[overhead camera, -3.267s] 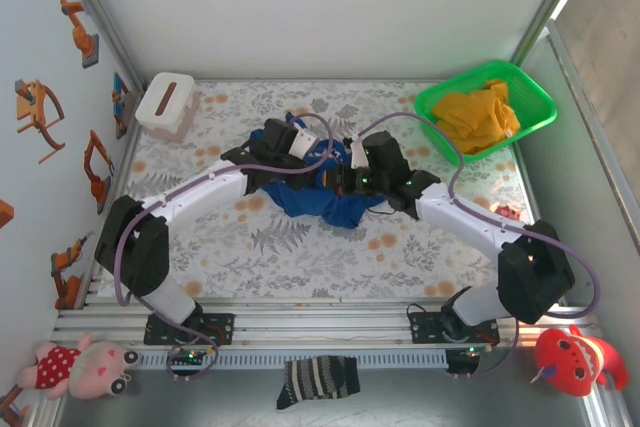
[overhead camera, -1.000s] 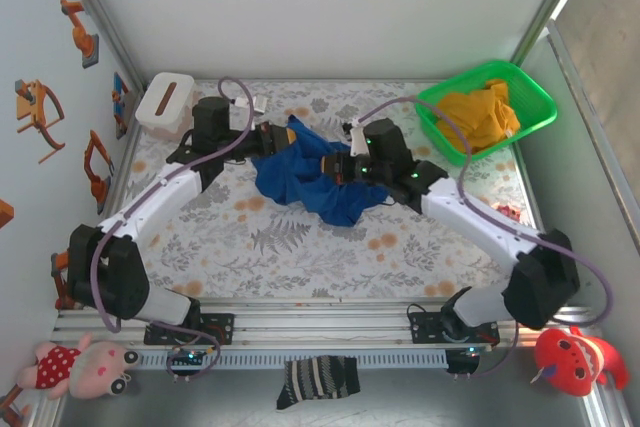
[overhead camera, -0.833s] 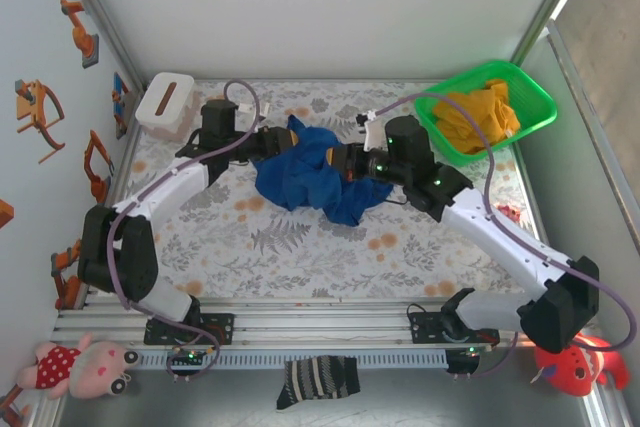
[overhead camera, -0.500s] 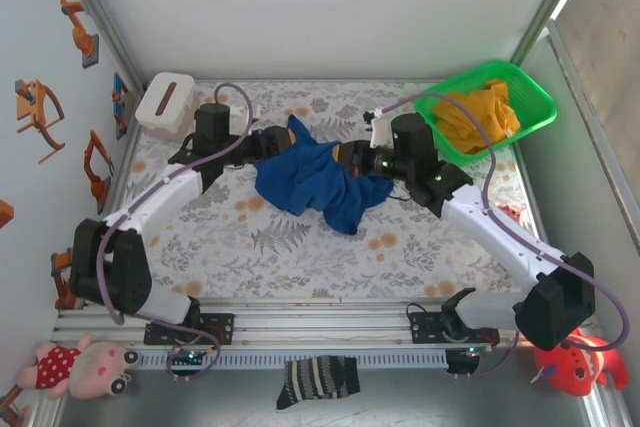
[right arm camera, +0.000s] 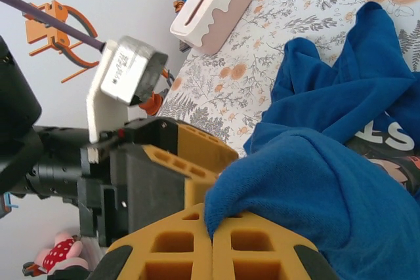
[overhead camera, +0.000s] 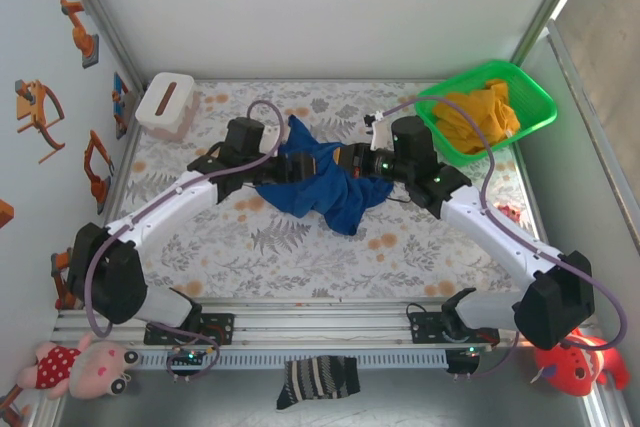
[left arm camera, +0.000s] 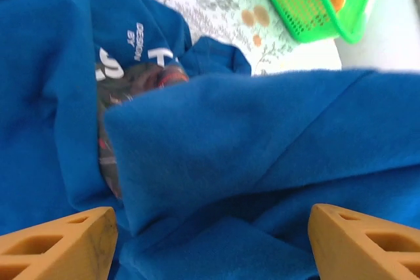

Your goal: Fold the inside-out t-shirt

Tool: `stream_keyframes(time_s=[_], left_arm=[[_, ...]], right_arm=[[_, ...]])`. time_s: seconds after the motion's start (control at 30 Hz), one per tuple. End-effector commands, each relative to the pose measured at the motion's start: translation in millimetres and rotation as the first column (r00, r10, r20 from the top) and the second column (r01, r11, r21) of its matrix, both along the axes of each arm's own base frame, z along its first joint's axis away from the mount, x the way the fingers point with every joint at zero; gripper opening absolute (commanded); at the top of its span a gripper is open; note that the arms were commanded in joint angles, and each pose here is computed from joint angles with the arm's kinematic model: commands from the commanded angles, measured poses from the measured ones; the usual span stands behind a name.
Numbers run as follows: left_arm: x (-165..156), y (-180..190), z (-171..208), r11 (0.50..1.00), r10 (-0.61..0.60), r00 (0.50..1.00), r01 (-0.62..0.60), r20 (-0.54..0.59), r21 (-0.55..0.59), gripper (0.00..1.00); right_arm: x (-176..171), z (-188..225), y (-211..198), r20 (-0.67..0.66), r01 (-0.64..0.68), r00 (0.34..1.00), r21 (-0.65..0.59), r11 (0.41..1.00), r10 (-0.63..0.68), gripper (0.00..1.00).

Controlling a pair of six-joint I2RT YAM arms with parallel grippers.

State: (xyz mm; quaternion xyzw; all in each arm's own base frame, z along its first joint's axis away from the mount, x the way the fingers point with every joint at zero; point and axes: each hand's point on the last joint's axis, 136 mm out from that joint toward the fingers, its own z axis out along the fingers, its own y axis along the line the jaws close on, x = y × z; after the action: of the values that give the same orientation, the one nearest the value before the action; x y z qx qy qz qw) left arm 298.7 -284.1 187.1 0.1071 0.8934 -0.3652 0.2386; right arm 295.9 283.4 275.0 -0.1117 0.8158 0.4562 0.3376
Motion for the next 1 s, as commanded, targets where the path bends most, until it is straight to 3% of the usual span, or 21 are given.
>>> stream_keyframes(time_s=[0.0,0.2,0.3,0.37,0.5,0.67,0.83,0.97], left_arm=[[-3.6,-9.3,6.9,1.000,-0.021,1.000,0.020,0.019,0.019,0.77],[0.5,-16.8,-16.4,0.998,-0.004,1.000,0.005,-0.017,0.063,0.78],[9.9,-22.1,-24.8,0.997,0.009,0.999,-0.007,-0.030,0.074,0.71],[15.7,-29.1,-25.8,0.998,0.001,0.999,0.002,-0.035,0.065,0.53],[26.6,-36.2,-10.1,0.999,-0.012,1.000,0.012,-0.015,0.033,0.00],[30.0,-22.9,31.2,0.998,-0.003,0.998,0.007,0.070,-0.059,0.00],[19.5,-12.2,76.3,0.966,-0.003,0.980,0.054,0.198,-0.252,0.00],[9.8,-13.0,92.8,0.935,-0.043,0.971,0.122,0.234,-0.334,0.00]], right_arm=[[3.4,4.3,0.9,0.016,-0.003,1.000,0.025,1.000,0.002,0.00],[3.6,9.6,3.8,0.014,-0.013,1.000,0.043,0.999,0.013,0.00],[2.5,18.4,1.5,0.028,-0.011,1.000,0.053,0.999,0.010,0.00],[2.8,23.6,-3.5,0.032,0.001,0.999,0.065,0.998,-0.003,0.00],[3.6,29.5,-20.6,0.039,0.048,0.998,0.081,0.996,-0.051,0.00],[7.3,-5.1,-39.1,-0.017,0.125,0.992,0.033,0.992,-0.125,0.00],[17.8,-86.2,-52.0,-0.131,0.225,0.963,-0.087,0.971,-0.235,0.00],[26.3,-137.9,-47.4,-0.228,0.224,0.940,-0.144,0.964,-0.253,0.00]])
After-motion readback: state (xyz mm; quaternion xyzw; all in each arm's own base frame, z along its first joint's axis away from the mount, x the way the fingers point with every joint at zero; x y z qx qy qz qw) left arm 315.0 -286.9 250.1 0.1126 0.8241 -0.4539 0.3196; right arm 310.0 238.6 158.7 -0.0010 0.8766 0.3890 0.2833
